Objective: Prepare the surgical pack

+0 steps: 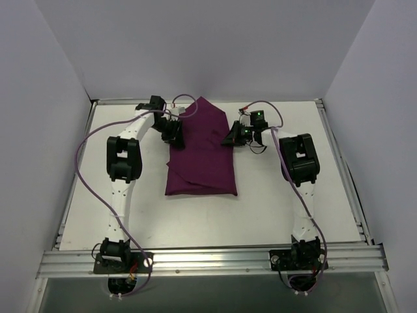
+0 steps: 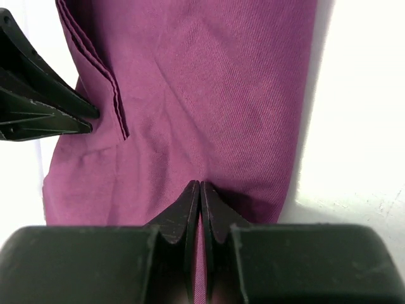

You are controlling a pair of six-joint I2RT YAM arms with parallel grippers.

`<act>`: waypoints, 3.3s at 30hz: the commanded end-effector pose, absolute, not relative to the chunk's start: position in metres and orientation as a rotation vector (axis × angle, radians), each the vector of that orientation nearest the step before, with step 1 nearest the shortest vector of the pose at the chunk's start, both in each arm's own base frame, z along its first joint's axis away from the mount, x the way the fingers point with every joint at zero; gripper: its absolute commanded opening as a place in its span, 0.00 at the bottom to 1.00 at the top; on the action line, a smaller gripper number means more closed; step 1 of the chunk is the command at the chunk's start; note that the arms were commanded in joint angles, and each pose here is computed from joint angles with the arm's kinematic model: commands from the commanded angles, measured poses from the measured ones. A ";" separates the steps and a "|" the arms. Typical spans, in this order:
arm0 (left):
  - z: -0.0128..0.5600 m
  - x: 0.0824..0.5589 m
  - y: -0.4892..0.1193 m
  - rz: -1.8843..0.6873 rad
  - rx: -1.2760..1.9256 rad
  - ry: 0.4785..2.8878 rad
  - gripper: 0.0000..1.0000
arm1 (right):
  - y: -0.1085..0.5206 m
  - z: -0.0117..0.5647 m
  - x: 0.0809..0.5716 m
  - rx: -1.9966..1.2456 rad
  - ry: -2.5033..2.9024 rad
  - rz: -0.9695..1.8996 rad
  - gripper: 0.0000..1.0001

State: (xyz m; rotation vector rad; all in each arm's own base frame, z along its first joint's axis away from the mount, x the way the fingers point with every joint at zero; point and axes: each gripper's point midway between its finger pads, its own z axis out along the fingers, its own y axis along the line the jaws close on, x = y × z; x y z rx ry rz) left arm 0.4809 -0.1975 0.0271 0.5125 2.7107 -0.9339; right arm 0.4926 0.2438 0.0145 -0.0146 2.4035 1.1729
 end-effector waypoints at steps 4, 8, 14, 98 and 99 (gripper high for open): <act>0.051 0.503 -0.185 -0.834 0.543 2.641 0.36 | 0.235 0.055 0.528 -0.003 2.300 1.133 0.00; 0.097 0.530 -0.184 -0.804 0.531 2.495 0.38 | 0.240 0.111 0.571 0.033 2.134 1.162 0.01; 0.105 0.561 -0.180 -0.676 0.440 2.417 0.39 | 0.231 0.064 0.594 0.234 2.192 1.105 0.01; 0.212 0.492 -0.170 -0.908 0.772 2.198 0.02 | 0.228 0.185 0.511 -0.229 2.044 1.060 0.00; 0.211 0.486 -0.169 -0.918 0.791 2.207 0.02 | 0.228 0.185 0.507 -0.235 2.048 1.062 0.00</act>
